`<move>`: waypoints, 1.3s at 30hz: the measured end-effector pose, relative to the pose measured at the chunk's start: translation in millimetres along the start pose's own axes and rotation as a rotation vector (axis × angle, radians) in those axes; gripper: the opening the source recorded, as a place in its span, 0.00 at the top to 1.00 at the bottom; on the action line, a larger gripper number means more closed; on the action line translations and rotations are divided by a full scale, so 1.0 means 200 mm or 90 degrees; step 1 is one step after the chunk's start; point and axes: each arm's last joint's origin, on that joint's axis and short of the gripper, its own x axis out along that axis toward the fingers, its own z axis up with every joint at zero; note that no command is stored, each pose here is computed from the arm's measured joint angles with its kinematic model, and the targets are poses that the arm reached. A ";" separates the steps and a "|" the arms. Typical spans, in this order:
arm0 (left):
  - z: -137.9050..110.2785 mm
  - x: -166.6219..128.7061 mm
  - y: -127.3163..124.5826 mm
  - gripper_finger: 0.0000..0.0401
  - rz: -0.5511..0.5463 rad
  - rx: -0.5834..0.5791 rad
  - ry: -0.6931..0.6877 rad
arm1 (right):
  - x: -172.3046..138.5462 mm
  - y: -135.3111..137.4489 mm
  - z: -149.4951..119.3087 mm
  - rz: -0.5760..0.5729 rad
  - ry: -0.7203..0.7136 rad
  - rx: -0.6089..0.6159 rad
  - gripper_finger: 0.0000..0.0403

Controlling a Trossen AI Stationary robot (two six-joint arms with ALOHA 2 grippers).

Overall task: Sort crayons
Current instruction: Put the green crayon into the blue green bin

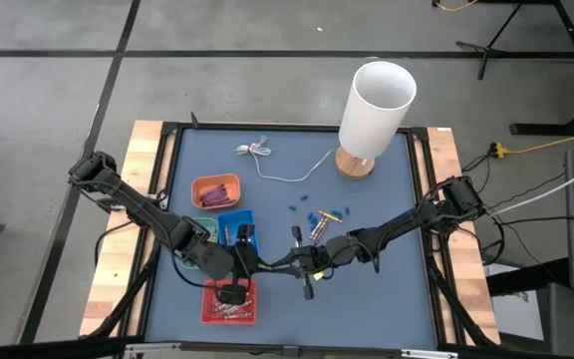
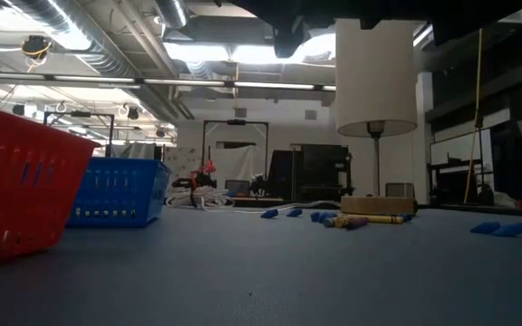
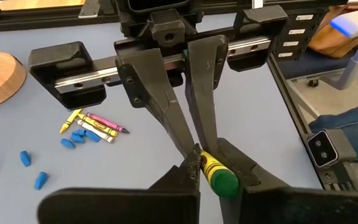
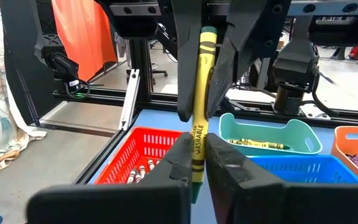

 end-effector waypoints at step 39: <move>-0.32 -0.35 0.20 0.97 0.273 -0.295 0.491 | -0.05 -0.01 -0.22 -0.001 0.295 -0.040 0.70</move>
